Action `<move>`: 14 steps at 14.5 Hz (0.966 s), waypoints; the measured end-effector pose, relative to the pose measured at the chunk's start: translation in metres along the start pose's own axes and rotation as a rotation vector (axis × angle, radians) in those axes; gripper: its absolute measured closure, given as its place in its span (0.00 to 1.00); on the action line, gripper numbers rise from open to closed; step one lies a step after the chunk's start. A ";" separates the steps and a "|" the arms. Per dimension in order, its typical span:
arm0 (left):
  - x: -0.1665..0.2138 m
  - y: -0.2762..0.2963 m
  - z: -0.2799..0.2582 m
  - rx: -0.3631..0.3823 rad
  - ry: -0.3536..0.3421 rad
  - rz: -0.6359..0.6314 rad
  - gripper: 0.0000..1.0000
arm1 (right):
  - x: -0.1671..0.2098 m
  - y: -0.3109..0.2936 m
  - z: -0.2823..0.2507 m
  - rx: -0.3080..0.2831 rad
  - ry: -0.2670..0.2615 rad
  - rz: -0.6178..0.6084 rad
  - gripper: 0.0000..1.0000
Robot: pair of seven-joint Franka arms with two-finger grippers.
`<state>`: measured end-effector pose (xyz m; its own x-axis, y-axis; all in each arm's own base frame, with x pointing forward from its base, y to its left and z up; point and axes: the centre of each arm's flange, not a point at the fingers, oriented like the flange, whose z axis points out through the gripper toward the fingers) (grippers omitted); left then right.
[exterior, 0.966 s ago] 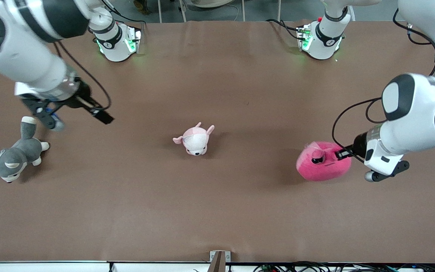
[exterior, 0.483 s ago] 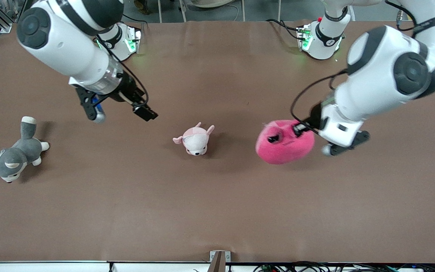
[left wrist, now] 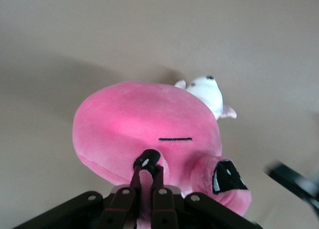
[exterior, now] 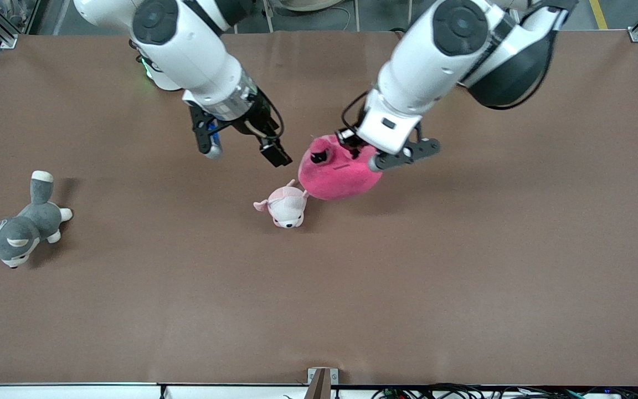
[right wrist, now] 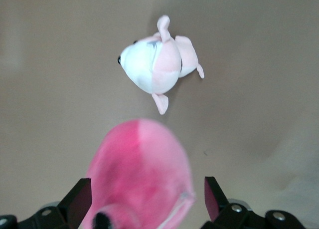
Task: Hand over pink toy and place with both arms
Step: 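Grasp the pink toy with the right gripper while the left gripper holds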
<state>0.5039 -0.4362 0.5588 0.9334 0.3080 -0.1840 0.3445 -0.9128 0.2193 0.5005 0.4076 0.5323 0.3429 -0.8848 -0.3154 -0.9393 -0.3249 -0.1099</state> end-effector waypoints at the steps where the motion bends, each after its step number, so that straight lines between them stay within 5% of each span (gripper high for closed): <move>1: -0.010 0.006 0.007 0.007 -0.008 0.004 0.90 | -0.005 0.000 0.008 -0.007 0.001 0.006 0.01; 5: -0.022 0.019 0.034 0.030 -0.031 0.022 0.90 | -0.012 -0.005 0.023 -0.018 0.003 0.019 0.06; 7: -0.021 0.021 0.041 0.030 -0.032 0.023 0.90 | -0.012 -0.006 0.024 -0.019 0.004 0.020 0.20; 11: -0.020 0.021 0.040 0.027 -0.030 0.022 0.90 | -0.013 -0.005 0.026 -0.026 0.005 0.014 0.26; 14: -0.019 0.021 0.040 0.026 -0.030 0.022 0.90 | -0.015 -0.004 0.027 -0.031 0.006 -0.019 0.56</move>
<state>0.4890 -0.4724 0.5284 0.9371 0.2801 -0.2083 0.3210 -0.9261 0.1984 0.4992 0.4307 0.5121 0.3604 -0.8804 -0.3081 -0.9322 -0.3515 -0.0860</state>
